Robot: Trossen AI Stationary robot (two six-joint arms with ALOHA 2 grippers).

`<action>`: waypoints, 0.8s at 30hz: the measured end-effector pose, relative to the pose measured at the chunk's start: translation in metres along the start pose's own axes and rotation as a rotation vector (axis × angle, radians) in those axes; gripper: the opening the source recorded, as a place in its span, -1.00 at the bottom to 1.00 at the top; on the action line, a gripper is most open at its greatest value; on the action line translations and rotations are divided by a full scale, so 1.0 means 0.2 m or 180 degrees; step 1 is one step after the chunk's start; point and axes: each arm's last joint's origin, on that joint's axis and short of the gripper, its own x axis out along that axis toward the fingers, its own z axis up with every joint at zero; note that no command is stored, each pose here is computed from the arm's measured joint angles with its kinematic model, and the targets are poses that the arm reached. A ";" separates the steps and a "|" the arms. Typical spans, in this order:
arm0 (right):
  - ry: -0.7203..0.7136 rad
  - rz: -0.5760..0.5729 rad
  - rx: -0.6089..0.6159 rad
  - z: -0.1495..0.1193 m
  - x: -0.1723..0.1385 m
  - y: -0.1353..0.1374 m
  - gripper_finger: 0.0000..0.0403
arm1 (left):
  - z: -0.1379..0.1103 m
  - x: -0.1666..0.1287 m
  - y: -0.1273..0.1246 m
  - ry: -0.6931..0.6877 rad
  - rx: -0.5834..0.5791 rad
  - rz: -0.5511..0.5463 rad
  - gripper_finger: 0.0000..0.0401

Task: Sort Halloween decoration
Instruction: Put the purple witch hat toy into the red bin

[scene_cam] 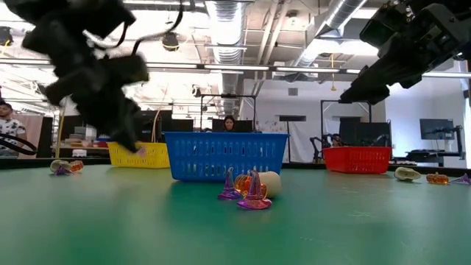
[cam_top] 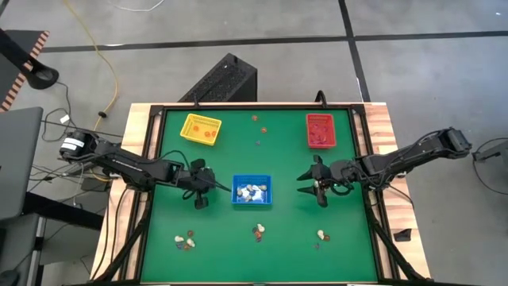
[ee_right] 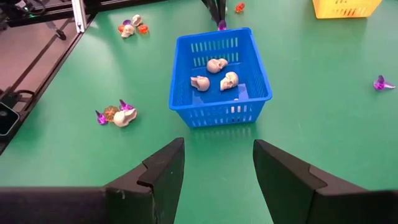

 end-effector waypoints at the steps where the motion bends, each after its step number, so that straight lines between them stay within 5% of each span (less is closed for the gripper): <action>1: -0.0001 0.0006 0.0007 0.00 0.00 0.00 0.10 | 0.04 -0.01 -0.01 -0.0102 0.0030 -0.0022 -0.99; 8: -0.0131 0.0074 -0.0004 0.02 -0.04 0.01 0.10 | 0.31 -0.09 -0.03 -0.1119 0.0360 -0.0097 -0.99; 13: -0.0292 0.0109 0.0011 0.05 -0.11 0.01 0.10 | 0.49 -0.07 0.07 -0.2064 0.0400 0.0152 -1.00; 24: -0.1328 0.0580 -0.0129 0.16 -0.36 0.06 0.10 | 1.03 0.49 0.42 -0.2413 0.0159 0.0134 -1.00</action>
